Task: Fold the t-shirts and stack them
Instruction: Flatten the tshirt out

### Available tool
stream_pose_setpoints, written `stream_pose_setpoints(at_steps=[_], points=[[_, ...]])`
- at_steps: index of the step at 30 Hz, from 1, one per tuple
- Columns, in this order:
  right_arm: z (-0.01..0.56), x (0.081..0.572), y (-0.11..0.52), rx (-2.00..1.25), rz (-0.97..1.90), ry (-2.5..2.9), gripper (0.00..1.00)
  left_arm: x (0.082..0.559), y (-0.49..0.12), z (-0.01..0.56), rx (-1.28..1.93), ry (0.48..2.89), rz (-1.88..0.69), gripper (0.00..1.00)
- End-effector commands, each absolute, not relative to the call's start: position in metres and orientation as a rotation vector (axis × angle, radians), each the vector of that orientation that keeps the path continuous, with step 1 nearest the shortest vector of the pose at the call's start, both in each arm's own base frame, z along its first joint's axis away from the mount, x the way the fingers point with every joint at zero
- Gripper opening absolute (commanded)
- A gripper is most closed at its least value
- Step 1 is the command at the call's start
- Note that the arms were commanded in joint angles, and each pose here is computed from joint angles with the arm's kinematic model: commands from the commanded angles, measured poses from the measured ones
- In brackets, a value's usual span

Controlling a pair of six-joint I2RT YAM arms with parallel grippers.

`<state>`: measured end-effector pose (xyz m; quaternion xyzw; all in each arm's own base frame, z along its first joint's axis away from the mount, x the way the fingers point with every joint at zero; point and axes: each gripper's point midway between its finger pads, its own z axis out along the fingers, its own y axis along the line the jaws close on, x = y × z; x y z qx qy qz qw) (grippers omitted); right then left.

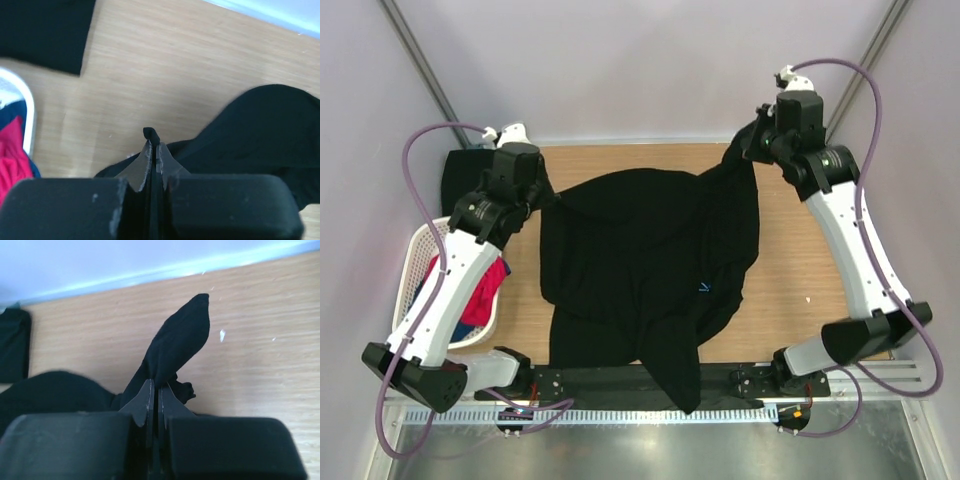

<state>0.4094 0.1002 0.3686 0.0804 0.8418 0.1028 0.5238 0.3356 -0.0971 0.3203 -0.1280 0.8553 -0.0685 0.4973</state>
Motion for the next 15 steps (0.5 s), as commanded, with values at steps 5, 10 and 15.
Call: stream_pose_setpoints(at_steps=[5, 10, 15], points=[[0.242, 0.335, 0.158, 0.105, 0.564, 2.31, 0.01, 0.297, -0.07, 0.223, -0.469, 2.343, 0.002, 0.0], [0.163, 0.271, 0.217, 0.027, 0.656, 2.463, 0.01, 0.275, -0.07, 0.169, -0.541, 2.464, 0.009, 0.0], [0.117, 0.234, 0.251, -0.067, 0.67, 2.6, 0.05, 0.255, -0.066, 0.134, -0.576, 2.545, 0.042, 0.0]])
